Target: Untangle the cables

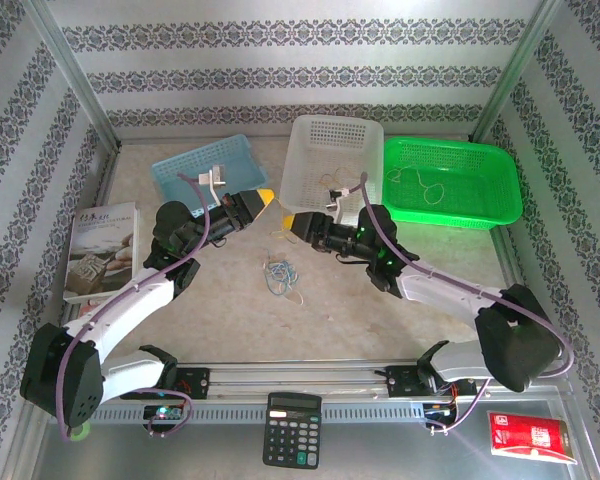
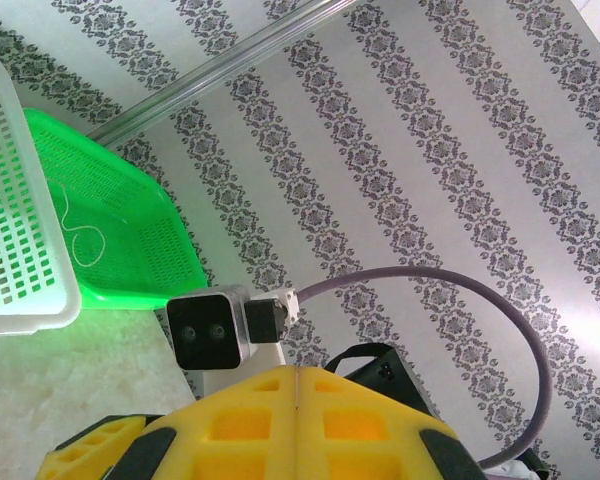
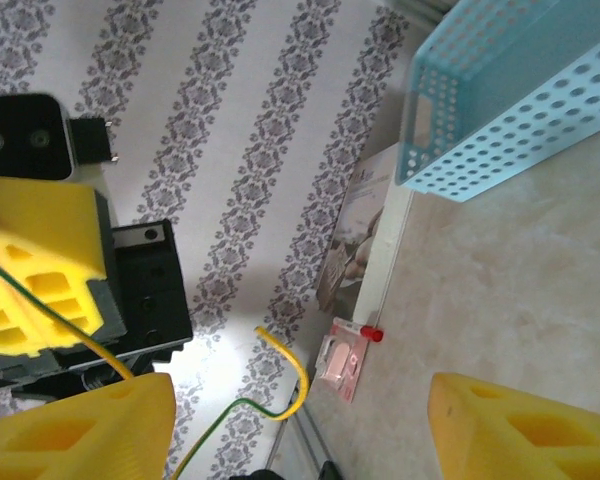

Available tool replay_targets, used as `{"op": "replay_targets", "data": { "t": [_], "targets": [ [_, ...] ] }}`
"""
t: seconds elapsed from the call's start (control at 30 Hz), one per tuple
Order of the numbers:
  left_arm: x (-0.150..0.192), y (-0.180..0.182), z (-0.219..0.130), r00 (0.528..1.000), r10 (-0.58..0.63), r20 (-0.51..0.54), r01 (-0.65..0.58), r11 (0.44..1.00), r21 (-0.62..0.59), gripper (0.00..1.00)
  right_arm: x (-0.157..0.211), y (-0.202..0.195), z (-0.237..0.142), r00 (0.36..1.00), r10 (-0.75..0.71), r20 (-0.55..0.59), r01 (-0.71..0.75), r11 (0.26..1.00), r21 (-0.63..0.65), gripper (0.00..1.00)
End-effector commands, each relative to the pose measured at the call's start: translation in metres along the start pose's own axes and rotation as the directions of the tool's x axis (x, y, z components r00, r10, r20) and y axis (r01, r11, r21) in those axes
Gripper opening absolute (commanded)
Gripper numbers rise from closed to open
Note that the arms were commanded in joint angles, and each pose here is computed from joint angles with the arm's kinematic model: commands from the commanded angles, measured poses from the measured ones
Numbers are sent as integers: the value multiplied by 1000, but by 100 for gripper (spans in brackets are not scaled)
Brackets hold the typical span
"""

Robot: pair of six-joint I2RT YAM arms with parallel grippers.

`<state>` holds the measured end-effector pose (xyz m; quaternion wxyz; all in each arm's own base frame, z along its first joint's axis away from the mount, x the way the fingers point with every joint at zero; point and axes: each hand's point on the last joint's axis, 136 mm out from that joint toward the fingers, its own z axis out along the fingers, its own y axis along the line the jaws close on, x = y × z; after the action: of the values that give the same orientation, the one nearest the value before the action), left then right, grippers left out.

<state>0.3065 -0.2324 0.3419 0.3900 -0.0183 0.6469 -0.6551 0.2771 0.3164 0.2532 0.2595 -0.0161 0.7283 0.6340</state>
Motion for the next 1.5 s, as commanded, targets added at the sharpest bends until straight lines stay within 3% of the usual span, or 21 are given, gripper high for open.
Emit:
{"op": "replay_targets", "data": {
  "t": [0.0,0.07,0.2,0.33,0.43,0.67,0.93,1.1,1.47],
  "targets": [
    [4,-14,1,1000,29,-6,-29,998,63,0,-4,23,8,999,-36,0,36,996,-78,65],
    [4,-15,0,1000,31,-3,-31,997,64,0,-2,19,13,1000,-23,-10,23,997,-69,62],
    [4,-16,0,999,33,-3,-33,997,65,0,-1,22,21,1000,-22,-17,20,994,-104,46],
    [5,-16,-2,999,35,0,-35,997,61,0,-2,19,23,1000,-13,-14,12,994,-109,16],
    [5,-15,-2,999,36,2,-36,998,58,0,-6,14,17,1000,-11,1,11,995,-98,0],
    [6,-14,-6,999,42,11,-42,998,48,0,-31,-31,-26,993,23,117,-26,999,19,0],
    [7,-11,-13,997,68,30,-68,998,14,0,-74,-94,-115,940,22,340,-109,964,241,0],
    [9,-2,-19,996,75,48,-74,997,-23,0,-90,-96,-141,912,-6,411,-121,951,283,0],
    [14,25,-30,995,62,84,-53,993,-105,0,-133,-70,-148,868,-115,482,-68,936,345,0]
  ]
}}
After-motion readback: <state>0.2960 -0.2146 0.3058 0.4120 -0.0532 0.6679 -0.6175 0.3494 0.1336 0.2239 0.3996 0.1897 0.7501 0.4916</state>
